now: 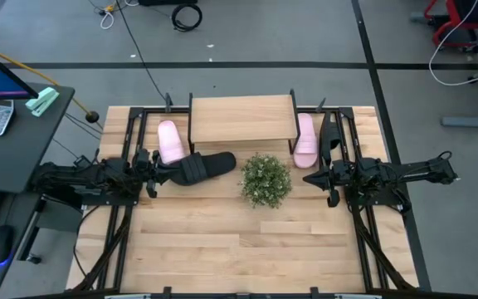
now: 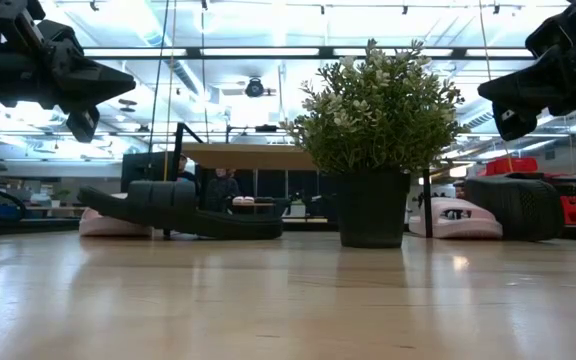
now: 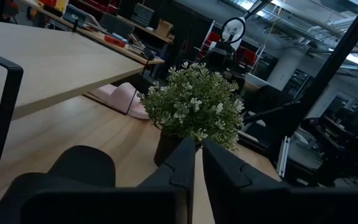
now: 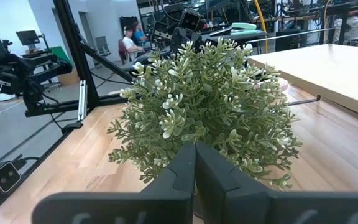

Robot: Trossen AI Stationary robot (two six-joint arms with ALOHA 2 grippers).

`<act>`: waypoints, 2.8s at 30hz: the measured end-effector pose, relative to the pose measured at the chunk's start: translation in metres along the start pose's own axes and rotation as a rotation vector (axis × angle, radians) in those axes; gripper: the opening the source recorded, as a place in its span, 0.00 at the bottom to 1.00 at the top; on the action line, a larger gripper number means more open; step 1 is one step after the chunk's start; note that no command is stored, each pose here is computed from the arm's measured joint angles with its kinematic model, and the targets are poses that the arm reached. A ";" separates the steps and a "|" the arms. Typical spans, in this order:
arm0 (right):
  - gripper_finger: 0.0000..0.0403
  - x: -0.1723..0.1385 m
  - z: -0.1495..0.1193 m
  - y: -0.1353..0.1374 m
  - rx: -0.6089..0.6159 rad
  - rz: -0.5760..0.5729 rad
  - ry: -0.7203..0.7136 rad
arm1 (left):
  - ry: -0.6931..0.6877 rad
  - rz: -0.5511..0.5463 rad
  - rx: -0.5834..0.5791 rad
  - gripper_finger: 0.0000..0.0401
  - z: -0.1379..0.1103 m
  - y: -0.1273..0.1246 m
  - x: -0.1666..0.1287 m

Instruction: Pick and place slides into the shelf

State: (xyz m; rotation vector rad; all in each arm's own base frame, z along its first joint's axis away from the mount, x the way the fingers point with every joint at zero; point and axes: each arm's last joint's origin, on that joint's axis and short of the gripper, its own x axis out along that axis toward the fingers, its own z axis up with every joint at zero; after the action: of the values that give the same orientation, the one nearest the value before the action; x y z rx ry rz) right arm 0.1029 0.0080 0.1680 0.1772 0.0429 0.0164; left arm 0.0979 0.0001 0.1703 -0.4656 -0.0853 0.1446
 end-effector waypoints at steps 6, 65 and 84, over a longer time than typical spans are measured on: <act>0.04 0.000 0.000 0.000 0.000 0.000 0.000 | 0.000 0.000 0.000 0.09 0.000 0.000 0.000; 0.04 -0.034 0.133 -0.003 0.047 -0.364 -0.275 | -0.176 0.396 0.233 0.04 0.102 -0.045 0.030; 0.04 -0.014 0.198 -0.006 0.048 -0.530 0.080 | 0.260 0.904 -0.601 0.07 0.116 -0.050 0.008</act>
State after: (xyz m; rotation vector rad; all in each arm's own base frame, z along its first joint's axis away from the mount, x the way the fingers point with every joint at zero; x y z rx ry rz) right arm 0.0973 -0.0331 0.3618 0.2086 0.1691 -0.5061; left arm 0.0982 0.0085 0.2966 -1.0984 0.3570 0.9598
